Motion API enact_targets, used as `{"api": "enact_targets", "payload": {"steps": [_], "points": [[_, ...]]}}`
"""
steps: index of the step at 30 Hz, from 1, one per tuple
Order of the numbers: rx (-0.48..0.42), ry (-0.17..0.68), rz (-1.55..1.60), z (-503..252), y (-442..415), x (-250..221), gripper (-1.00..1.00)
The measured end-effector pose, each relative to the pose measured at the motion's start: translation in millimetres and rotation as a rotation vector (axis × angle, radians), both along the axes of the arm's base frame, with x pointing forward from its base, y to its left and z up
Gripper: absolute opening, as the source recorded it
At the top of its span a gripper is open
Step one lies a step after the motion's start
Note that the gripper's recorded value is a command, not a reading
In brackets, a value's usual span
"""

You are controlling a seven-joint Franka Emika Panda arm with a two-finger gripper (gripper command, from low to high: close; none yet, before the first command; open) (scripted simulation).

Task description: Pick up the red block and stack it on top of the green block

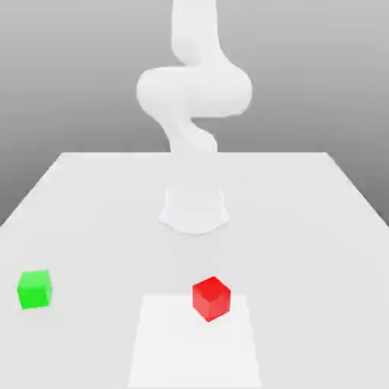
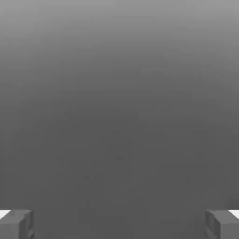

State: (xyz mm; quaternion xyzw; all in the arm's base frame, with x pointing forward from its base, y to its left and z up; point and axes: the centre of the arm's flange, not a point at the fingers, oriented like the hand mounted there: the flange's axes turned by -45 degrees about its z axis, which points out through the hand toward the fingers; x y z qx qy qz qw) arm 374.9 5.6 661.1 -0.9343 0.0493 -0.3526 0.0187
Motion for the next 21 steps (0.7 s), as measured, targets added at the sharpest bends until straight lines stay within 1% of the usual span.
{"api": "enact_targets", "payload": {"steps": [3,5,10,14,19,21], "points": [[0.083,0.112,-0.104,-74,7,31,0.00],[0.130,0.183,-0.175,-123,10,43,0.00],[0.222,0.351,-0.363,-239,17,49,0.00],[0.273,0.479,-0.526,-327,21,31,0.00],[0.307,0.627,-0.746,-422,24,-15,0.00],[0.310,0.663,-0.806,-450,25,-30,0.00]]}}
